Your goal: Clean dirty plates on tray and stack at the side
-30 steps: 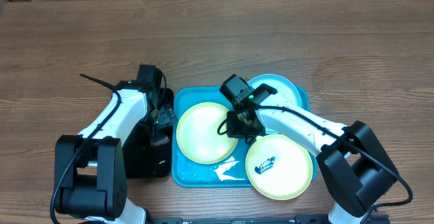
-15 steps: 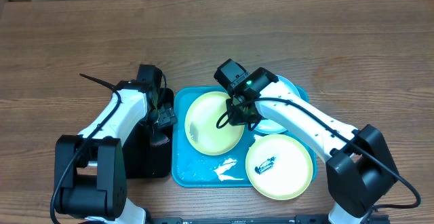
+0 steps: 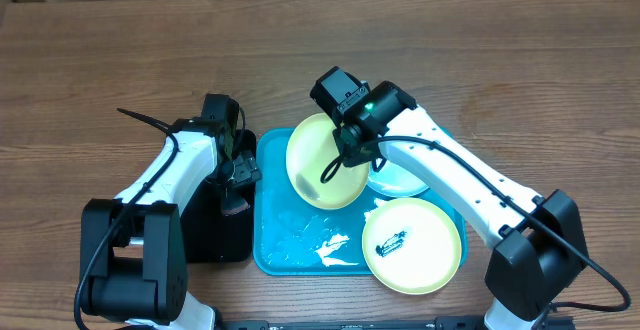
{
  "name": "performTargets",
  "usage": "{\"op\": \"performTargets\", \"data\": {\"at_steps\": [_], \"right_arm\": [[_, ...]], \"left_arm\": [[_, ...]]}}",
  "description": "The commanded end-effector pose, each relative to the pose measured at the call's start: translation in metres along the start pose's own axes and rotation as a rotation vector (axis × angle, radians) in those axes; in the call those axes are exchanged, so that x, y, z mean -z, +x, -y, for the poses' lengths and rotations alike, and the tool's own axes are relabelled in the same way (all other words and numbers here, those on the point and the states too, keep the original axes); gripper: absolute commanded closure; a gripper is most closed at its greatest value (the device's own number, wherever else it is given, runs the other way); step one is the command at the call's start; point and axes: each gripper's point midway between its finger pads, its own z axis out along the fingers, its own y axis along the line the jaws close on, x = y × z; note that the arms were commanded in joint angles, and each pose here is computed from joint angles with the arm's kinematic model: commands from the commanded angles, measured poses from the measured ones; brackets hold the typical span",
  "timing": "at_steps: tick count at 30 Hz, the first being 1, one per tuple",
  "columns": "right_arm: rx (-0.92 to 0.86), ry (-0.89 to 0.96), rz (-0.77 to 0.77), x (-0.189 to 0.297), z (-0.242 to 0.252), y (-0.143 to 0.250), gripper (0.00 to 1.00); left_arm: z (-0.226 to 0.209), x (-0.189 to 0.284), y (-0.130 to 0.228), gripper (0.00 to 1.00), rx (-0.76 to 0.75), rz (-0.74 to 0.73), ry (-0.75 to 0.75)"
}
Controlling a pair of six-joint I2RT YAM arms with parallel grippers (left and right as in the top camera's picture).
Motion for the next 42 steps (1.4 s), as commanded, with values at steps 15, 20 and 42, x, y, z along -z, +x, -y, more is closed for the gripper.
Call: {"op": "performTargets", "data": {"at_steps": [15, 20, 42], "right_arm": [[0.355, 0.409, 0.312, 0.088, -0.002, -0.028, 0.96], [0.450, 0.570, 0.368, 0.112, -0.008, -0.019, 0.96], [0.544, 0.893, 0.621, 0.182, -0.024, -0.006, 0.96]], "left_arm": [[0.007, 0.005, -0.002, 0.00, -0.012, 0.013, 0.034], [0.007, 0.005, -0.002, 0.00, -0.012, 0.012, 0.034], [0.006, 0.005, -0.002, 0.00, -0.012, 0.015, 0.031]]}}
